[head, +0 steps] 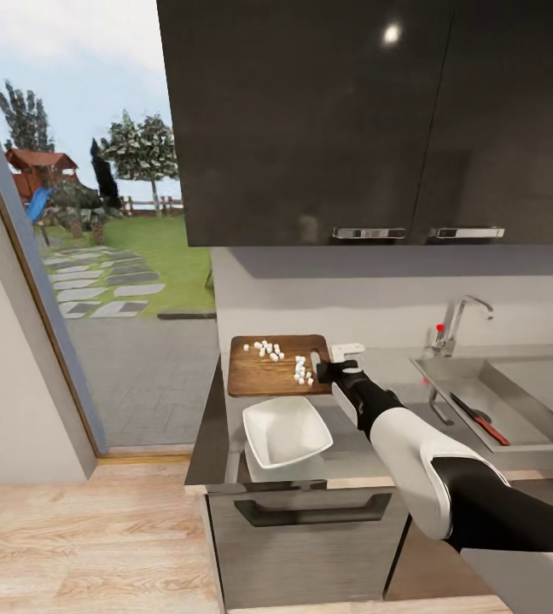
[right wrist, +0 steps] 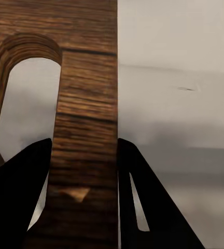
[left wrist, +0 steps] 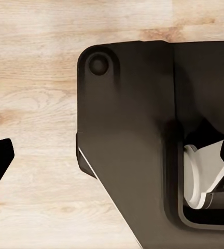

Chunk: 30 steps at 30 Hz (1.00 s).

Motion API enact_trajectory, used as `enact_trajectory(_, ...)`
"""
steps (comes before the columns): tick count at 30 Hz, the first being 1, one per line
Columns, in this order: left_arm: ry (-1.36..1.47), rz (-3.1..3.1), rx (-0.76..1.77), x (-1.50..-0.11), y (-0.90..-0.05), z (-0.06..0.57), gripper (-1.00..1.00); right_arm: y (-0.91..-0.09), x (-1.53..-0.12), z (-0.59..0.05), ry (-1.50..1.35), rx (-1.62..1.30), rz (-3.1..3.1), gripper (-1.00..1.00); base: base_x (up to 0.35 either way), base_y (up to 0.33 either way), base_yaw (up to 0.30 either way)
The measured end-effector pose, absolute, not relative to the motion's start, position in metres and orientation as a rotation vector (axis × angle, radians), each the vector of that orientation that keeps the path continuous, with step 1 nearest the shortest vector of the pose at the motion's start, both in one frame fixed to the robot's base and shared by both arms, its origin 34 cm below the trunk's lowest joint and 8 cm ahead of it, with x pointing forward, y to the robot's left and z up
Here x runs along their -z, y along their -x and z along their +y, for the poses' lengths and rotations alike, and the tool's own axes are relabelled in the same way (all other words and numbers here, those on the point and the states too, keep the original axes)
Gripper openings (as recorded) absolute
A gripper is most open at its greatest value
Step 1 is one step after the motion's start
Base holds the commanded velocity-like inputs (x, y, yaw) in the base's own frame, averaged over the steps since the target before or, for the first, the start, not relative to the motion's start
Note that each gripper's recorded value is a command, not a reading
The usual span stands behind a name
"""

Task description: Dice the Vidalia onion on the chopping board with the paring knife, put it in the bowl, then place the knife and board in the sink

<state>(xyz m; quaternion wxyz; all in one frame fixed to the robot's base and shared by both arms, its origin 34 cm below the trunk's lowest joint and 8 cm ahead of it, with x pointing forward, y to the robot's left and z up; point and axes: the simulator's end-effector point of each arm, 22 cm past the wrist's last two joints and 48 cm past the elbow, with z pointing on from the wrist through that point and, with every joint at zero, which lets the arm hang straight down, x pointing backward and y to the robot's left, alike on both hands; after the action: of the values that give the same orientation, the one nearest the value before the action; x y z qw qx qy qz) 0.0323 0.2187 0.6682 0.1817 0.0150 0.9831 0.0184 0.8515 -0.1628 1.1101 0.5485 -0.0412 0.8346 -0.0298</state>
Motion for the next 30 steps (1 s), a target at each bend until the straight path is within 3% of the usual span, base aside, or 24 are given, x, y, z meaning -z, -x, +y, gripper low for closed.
enact_trajectory(22, -0.043, 2.776, -0.052, -0.668, -0.032, 0.219, 1.0, -0.852, -1.106, -0.159, 0.1, 0.051, 1.902, -1.0, 0.0, 0.001, 0.0)
enact_trajectory(30, -0.042, 2.775, -0.052, -0.668, -0.032, 0.219, 1.0, -0.851, -1.105, -0.157, 0.101, 0.049, 1.902, -1.0, 0.0, 0.139, 0.0)
